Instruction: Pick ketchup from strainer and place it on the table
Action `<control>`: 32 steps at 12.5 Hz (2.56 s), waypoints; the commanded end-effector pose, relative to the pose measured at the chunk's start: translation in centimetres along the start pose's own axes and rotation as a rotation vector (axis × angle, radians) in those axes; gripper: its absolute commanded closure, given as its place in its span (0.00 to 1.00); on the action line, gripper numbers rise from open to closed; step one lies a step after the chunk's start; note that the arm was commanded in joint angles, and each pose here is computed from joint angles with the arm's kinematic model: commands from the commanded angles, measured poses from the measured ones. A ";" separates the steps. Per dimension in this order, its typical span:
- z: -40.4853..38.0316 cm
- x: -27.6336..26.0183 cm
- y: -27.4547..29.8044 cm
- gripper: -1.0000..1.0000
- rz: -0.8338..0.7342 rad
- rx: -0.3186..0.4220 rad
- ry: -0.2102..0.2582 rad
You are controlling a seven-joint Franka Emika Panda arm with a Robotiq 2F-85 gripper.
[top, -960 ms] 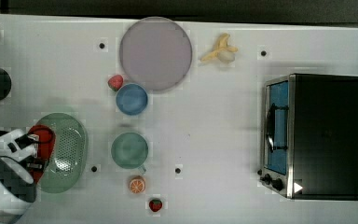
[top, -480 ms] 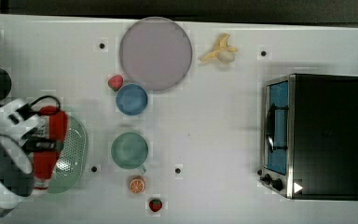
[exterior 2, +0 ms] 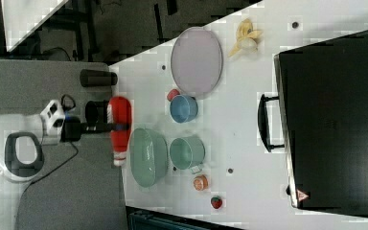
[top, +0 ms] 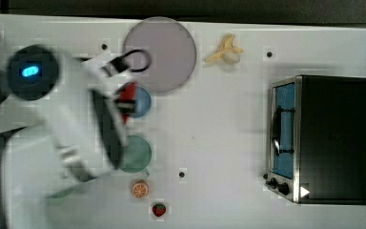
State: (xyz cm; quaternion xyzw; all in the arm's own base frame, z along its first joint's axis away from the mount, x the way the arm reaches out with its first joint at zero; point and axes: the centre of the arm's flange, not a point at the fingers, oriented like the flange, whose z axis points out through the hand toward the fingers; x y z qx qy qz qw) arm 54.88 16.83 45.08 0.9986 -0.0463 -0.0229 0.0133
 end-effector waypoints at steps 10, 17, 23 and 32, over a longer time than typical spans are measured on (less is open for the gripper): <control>9.8 2.1 21.7 0.44 0.145 0.001 0.001; 21.3 0.2 20.4 0.44 0.152 0.082 0.003; 27.1 -0.4 20.8 0.31 0.175 0.123 -0.081; 10.9 4.5 20.9 0.00 0.184 0.054 0.137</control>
